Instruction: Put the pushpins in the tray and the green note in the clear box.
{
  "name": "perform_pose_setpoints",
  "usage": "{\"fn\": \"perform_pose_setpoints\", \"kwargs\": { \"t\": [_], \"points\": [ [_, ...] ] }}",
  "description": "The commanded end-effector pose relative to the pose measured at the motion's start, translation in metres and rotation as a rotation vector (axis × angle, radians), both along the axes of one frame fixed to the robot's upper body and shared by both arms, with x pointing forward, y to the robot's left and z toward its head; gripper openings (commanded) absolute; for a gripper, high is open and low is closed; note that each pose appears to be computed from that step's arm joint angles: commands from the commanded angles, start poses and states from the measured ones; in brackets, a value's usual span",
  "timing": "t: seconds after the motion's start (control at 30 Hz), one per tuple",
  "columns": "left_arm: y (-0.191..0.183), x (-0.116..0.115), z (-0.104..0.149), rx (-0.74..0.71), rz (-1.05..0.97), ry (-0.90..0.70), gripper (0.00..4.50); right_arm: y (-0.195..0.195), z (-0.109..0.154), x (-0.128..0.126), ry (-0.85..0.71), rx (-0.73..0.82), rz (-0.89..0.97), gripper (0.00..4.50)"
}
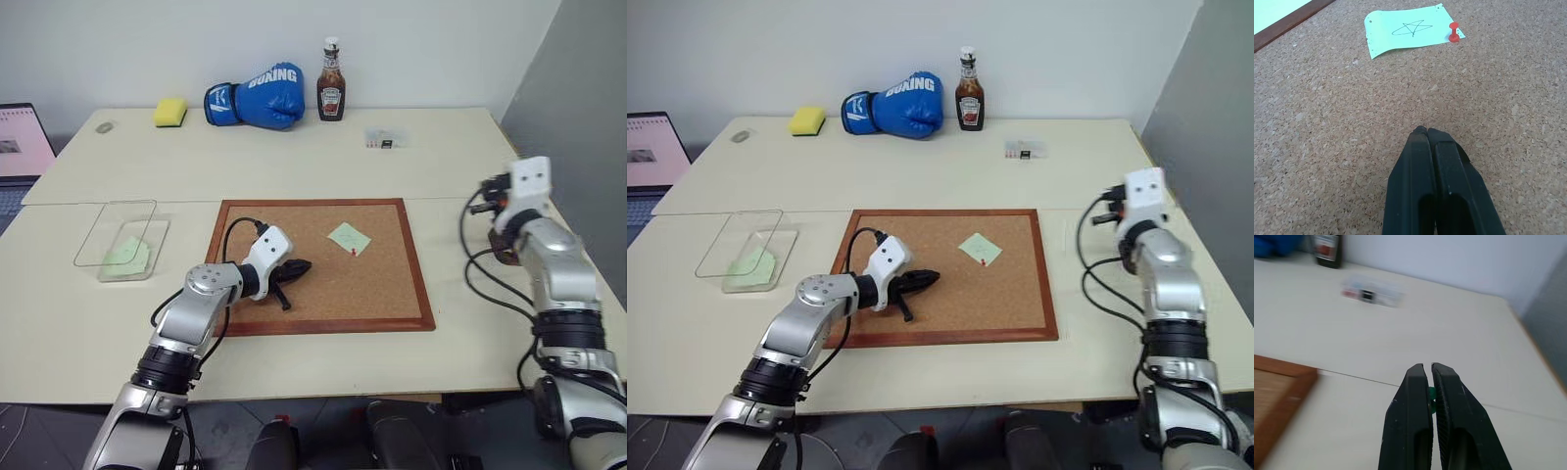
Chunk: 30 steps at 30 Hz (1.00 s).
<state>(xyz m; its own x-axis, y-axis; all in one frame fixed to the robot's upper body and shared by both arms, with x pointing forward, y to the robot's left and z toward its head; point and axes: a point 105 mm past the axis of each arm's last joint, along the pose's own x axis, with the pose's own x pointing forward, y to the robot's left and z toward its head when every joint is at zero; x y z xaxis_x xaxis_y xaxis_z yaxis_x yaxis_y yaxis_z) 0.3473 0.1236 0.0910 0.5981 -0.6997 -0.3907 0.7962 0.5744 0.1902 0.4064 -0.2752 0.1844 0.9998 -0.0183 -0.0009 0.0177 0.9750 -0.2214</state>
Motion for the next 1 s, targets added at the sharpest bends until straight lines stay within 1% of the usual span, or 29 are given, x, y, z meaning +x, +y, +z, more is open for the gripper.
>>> {"fn": "perform_pose_setpoints", "kwargs": {
  "t": [0.03,0.23,0.43,0.67,1.0],
  "points": [
    [-0.001,-0.007,-0.020,0.030,-0.008,0.074,0.00,-0.024,0.008,-0.007,-0.025,0.038,-0.069,0.01],
    [-0.005,-0.006,-0.020,0.031,-0.018,0.076,0.00,-0.029,-0.013,-0.009,0.037,0.114,-0.079,0.01],
    [-0.004,-0.006,-0.020,0.033,-0.018,0.077,0.00,-0.041,-0.040,-0.015,0.102,0.139,-0.145,0.01],
    [-0.001,-0.008,-0.020,0.036,-0.013,0.079,0.00,-0.043,-0.046,-0.016,0.105,0.158,-0.165,0.01],
    [0.000,-0.009,-0.019,0.041,-0.017,0.080,0.00,-0.044,-0.065,-0.017,0.130,0.204,-0.178,0.01]
  ]
}}
